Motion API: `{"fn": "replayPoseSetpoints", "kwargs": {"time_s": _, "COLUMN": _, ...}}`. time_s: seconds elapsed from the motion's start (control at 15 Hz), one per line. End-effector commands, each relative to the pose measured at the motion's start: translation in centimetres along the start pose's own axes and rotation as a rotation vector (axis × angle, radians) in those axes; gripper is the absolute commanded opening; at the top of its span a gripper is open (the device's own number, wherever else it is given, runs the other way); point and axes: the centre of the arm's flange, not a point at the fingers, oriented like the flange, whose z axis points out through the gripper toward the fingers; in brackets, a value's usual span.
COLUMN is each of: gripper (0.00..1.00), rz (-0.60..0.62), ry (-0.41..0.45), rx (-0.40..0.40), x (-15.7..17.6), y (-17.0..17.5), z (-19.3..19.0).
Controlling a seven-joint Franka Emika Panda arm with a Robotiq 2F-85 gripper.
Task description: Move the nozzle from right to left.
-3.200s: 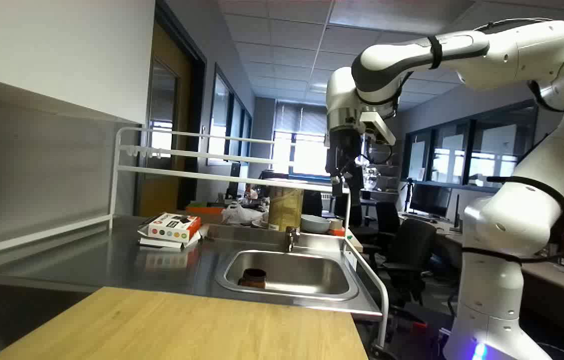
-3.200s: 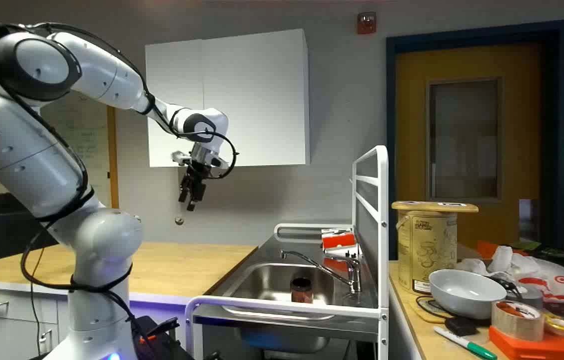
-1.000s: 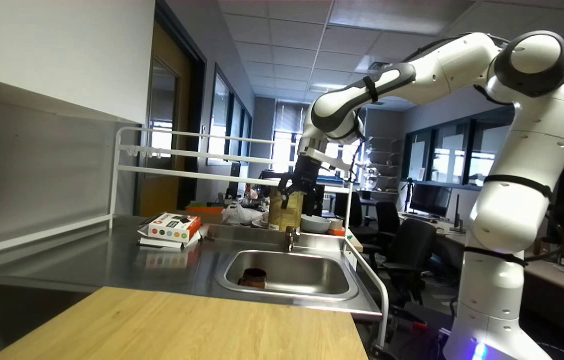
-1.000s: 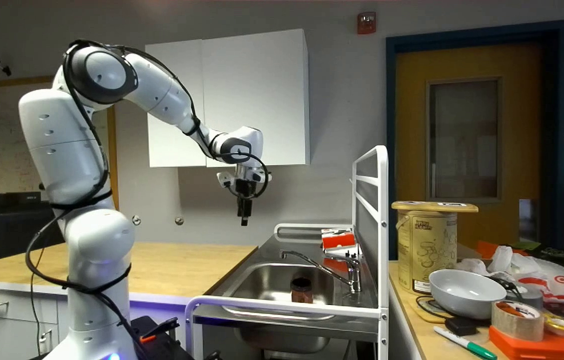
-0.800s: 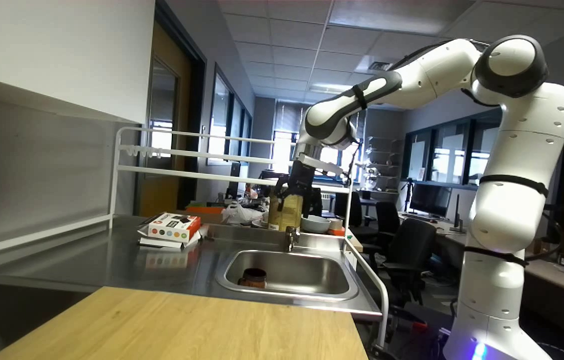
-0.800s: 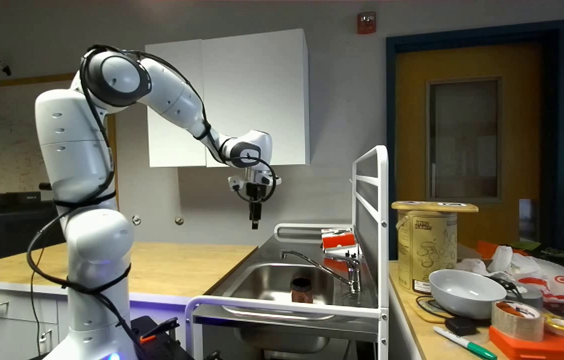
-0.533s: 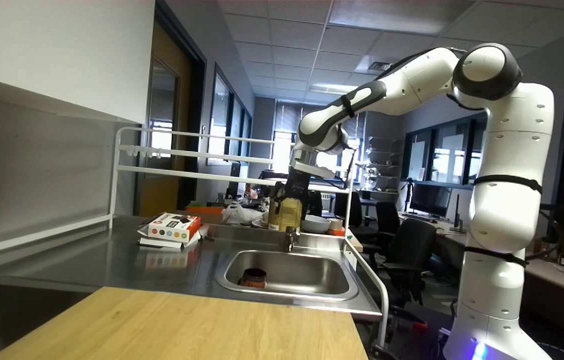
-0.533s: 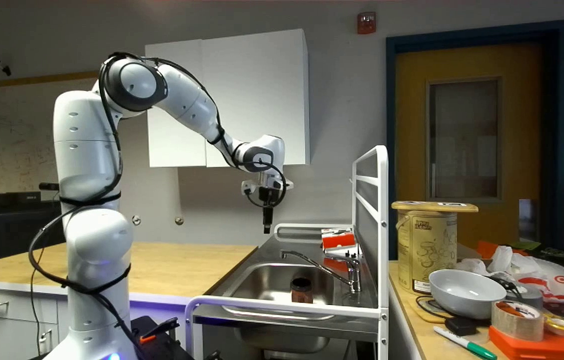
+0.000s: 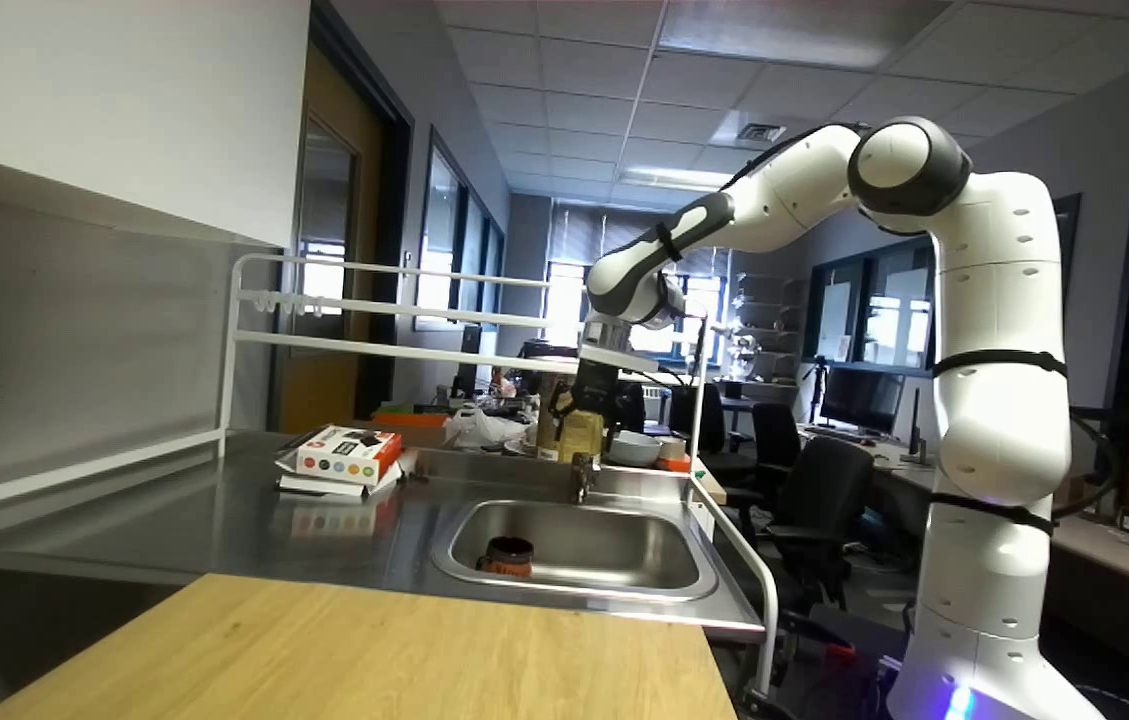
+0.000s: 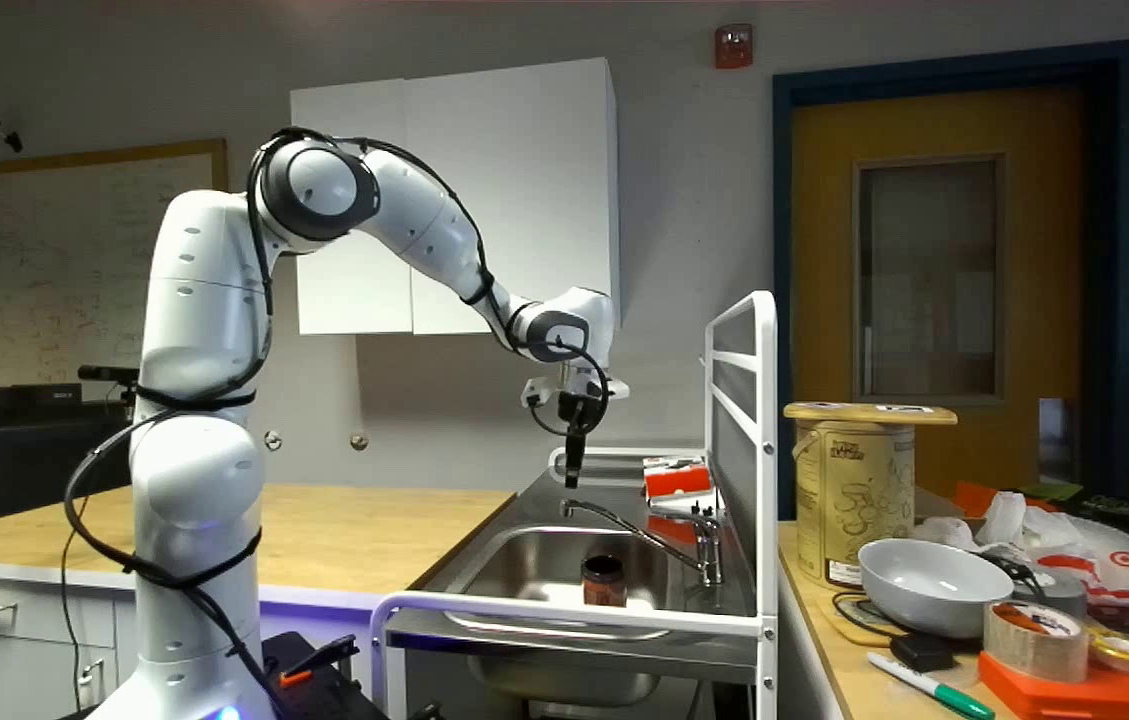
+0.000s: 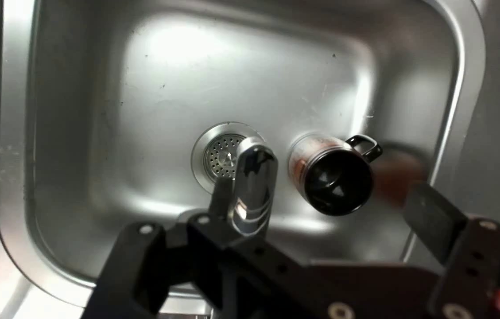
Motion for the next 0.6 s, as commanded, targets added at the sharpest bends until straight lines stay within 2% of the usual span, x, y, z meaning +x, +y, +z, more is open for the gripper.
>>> {"fn": "replayPoseSetpoints", "kwargs": {"time_s": 0.0, "gripper": 1.00, "rz": 0.063, "ry": -0.028, "rx": -0.020, "x": 3.8, "y": -0.3, "z": 1.7}}
{"fn": "replayPoseSetpoints", "kwargs": {"time_s": 0.33, "gripper": 1.00, "rz": 0.089, "ry": -0.067, "rx": -0.060, "x": 6.1, "y": -0.4, "z": 5.4}}
{"fn": "replayPoseSetpoints", "kwargs": {"time_s": 0.4, "gripper": 0.75, "rz": 0.090, "ry": -0.072, "rx": -0.068, "x": 6.4, "y": -0.6, "z": 5.9}}
{"fn": "replayPoseSetpoints", "kwargs": {"time_s": 0.47, "gripper": 0.75, "rz": 0.088, "ry": -0.074, "rx": -0.078, "x": 6.6, "y": -0.8, "z": 6.4}}
{"fn": "replayPoseSetpoints", "kwargs": {"time_s": 0.53, "gripper": 0.67, "rz": 0.089, "ry": -0.079, "rx": -0.084, "x": 6.7, "y": -0.9, "z": 6.7}}
